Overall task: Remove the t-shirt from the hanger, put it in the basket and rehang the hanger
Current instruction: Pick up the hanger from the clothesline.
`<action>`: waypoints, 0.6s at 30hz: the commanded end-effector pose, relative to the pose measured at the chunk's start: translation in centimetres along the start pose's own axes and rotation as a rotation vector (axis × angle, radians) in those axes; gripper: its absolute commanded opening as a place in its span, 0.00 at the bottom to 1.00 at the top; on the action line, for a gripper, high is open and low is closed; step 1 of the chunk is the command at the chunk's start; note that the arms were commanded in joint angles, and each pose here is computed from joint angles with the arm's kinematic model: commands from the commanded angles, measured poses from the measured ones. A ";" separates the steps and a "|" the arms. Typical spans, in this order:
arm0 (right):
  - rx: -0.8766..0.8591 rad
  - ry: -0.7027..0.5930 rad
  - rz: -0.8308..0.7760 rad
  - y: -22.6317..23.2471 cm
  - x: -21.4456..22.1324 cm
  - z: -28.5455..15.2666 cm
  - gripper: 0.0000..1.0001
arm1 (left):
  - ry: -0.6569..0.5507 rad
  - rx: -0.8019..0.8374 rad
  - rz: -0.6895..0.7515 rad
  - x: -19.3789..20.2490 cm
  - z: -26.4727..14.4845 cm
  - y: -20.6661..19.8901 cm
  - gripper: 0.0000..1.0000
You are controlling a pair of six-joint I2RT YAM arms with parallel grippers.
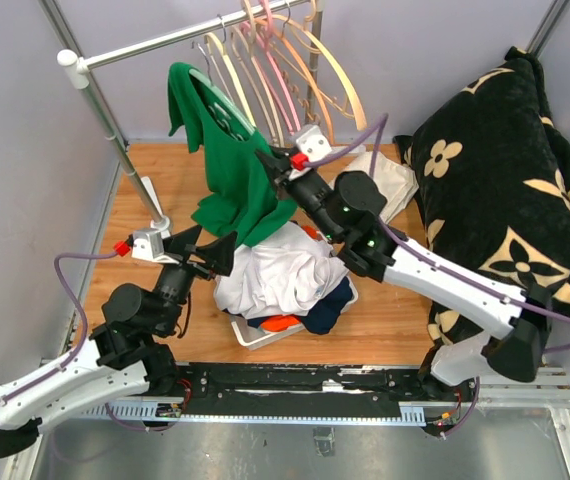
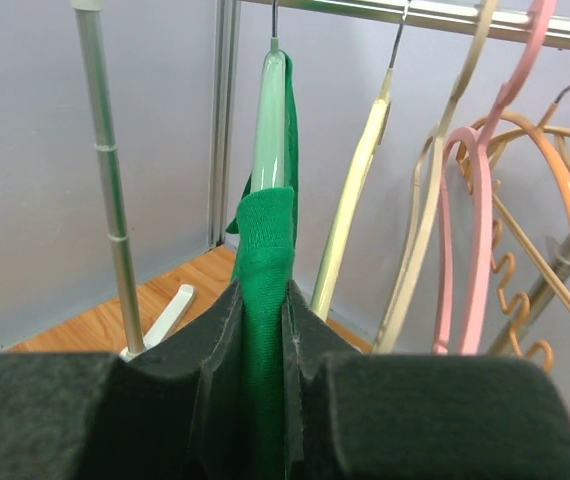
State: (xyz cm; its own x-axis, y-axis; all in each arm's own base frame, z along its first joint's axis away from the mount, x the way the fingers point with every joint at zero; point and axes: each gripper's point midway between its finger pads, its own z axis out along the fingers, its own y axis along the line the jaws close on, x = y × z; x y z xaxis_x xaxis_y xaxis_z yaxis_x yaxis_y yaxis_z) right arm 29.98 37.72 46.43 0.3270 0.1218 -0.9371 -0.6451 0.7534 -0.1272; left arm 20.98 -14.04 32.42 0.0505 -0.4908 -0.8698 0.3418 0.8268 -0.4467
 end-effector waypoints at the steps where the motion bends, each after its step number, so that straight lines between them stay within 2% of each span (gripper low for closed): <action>1: 0.021 -0.204 0.015 -2.6 -7.1 -3.6 0.01 | -0.118 0.011 -0.019 -3.5 1.6 -1.9 0.98; 8: -0.036 -0.253 -0.014 -3.0 -8.1 -9.6 0.01 | -0.239 0.043 0.011 -7.4 3.7 -4.7 0.89; 13: -0.056 -0.262 -0.031 -3.5 -7.4 -13.9 0.01 | -0.248 0.099 0.078 -8.9 5.8 -8.0 0.98; 18: -0.058 -0.258 -0.036 -4.0 -6.7 -16.6 0.01 | -0.275 0.144 0.099 -9.7 7.4 -10.1 0.98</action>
State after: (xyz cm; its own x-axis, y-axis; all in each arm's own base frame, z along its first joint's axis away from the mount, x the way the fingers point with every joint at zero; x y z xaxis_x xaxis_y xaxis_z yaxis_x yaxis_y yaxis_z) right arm 20.52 26.03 44.45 0.4164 0.1781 -0.8916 -0.6898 0.7007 -0.1822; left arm 23.91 -19.09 44.34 0.2737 -0.4745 -0.8366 0.4178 0.8421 -0.3409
